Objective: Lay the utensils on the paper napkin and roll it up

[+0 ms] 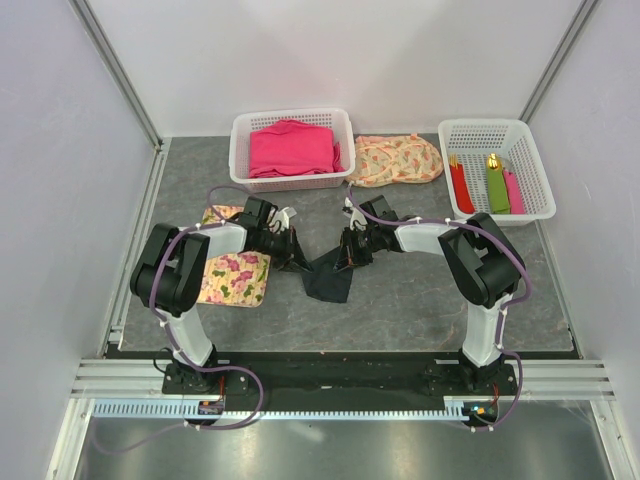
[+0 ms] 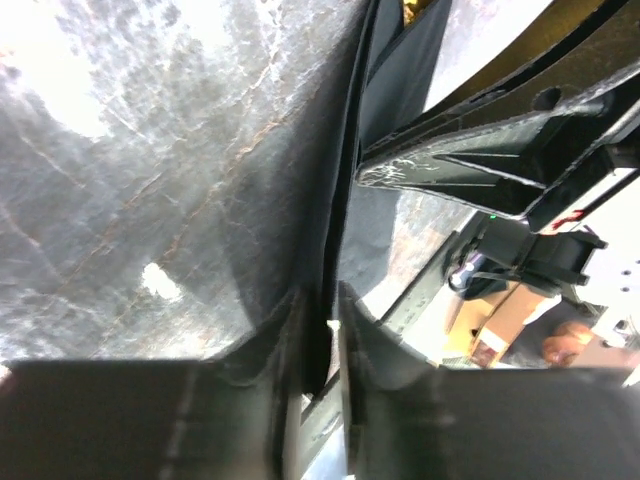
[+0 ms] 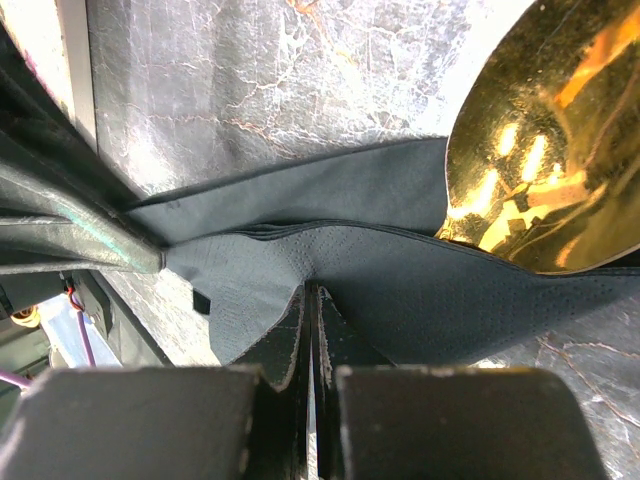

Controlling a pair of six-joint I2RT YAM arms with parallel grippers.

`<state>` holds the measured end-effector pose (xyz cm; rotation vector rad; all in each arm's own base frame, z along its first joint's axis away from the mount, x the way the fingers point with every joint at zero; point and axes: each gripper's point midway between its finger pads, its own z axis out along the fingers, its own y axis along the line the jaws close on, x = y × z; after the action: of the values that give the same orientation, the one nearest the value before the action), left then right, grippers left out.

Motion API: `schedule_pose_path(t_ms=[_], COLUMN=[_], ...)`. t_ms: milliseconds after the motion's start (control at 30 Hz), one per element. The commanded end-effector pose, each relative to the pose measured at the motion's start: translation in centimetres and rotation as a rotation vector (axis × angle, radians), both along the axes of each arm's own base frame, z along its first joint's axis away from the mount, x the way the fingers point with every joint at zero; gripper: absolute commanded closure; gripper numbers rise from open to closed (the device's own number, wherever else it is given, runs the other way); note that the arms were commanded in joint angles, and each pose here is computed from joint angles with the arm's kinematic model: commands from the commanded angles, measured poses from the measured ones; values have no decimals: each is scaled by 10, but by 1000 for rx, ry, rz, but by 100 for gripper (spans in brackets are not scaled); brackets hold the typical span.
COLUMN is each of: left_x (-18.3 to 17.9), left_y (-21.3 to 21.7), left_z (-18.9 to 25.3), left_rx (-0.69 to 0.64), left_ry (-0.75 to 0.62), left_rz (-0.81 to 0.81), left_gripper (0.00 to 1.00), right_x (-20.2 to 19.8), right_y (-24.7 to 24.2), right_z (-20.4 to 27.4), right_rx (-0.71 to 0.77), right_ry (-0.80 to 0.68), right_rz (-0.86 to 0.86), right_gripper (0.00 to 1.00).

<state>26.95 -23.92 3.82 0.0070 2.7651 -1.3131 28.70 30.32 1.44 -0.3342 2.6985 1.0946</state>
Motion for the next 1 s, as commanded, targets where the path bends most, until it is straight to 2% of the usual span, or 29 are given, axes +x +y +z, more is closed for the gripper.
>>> schedule_pose_path(t_ms=[0,233,533,967], left_x=[1,2,-4,-15], left_y=[-14,-46,-78,-61], left_z=[33,56,34,-19], left_rx=[-90,-177,-205,-1], left_ry=[-69,-89,18,78], left_rz=[-54,-94,-14,34], left_gripper=[97,98,98,98], right_x=[-24,-24,-25,-20], right_y=[-26,-26,-26,-24], right_z=[-46,-47,-45,-35], right_rx=[-172,-172,-171,-153], right_ry=[93,98,106,86], right_rz=[-5,-11,-32,-44], right_gripper=[100,100,100,100])
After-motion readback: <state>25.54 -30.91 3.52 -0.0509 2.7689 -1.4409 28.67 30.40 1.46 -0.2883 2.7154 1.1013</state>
